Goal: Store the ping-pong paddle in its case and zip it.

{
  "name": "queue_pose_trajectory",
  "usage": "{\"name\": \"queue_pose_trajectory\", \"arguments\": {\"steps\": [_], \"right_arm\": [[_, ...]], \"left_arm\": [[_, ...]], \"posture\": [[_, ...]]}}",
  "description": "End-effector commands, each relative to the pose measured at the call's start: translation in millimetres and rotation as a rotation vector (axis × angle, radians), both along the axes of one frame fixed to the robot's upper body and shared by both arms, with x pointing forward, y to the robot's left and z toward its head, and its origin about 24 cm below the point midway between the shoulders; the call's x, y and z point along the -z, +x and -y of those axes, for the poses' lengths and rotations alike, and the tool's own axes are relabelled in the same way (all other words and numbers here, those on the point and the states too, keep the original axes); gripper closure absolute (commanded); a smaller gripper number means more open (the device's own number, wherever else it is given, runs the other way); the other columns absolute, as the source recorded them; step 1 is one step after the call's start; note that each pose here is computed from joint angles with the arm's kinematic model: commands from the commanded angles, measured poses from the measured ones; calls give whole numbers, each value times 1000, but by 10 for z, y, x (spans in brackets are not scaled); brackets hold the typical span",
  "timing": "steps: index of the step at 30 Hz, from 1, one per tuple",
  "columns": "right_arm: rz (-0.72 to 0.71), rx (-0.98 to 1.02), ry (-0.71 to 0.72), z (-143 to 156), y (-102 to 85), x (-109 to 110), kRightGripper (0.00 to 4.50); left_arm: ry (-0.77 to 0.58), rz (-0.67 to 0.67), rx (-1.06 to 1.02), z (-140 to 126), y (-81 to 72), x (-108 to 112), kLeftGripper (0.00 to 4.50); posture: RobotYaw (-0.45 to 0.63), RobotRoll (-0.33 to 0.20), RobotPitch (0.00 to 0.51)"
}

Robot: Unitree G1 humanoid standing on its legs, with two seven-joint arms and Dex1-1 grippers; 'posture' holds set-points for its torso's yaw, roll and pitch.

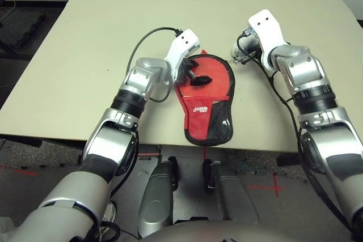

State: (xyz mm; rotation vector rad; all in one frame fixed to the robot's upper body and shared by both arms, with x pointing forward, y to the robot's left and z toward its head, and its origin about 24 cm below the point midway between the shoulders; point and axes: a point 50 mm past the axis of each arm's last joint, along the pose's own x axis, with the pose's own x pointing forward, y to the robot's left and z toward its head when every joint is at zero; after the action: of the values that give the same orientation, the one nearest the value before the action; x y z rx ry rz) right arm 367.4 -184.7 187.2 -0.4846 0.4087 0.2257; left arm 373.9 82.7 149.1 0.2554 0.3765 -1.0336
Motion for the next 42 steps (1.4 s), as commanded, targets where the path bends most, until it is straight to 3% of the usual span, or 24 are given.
{"name": "queue_pose_trajectory", "arguments": {"steps": [1,12,21,33,42], "right_arm": [[-5,59,-29,178,-181,-74,4463],[-60,-39,-68,69,-621,-78,4463],[-134,-124,-165,-17,-941,66,4463],[-365,-312,-291,-75,-1564,252,4463],[-471,-436,-346,-66,-1785,221,4463]], "left_arm": [[79,-122,-86,-146,-10,333,0],[92,-129,-91,-150,7,371,0],[105,-125,-94,-133,38,369,0],[115,-113,-80,-66,71,351,0],[117,-109,-75,-51,82,362,0]], "posture": [[-58,0,257],[-85,0,258],[-113,0,264],[-151,0,268],[-176,0,266]]}}
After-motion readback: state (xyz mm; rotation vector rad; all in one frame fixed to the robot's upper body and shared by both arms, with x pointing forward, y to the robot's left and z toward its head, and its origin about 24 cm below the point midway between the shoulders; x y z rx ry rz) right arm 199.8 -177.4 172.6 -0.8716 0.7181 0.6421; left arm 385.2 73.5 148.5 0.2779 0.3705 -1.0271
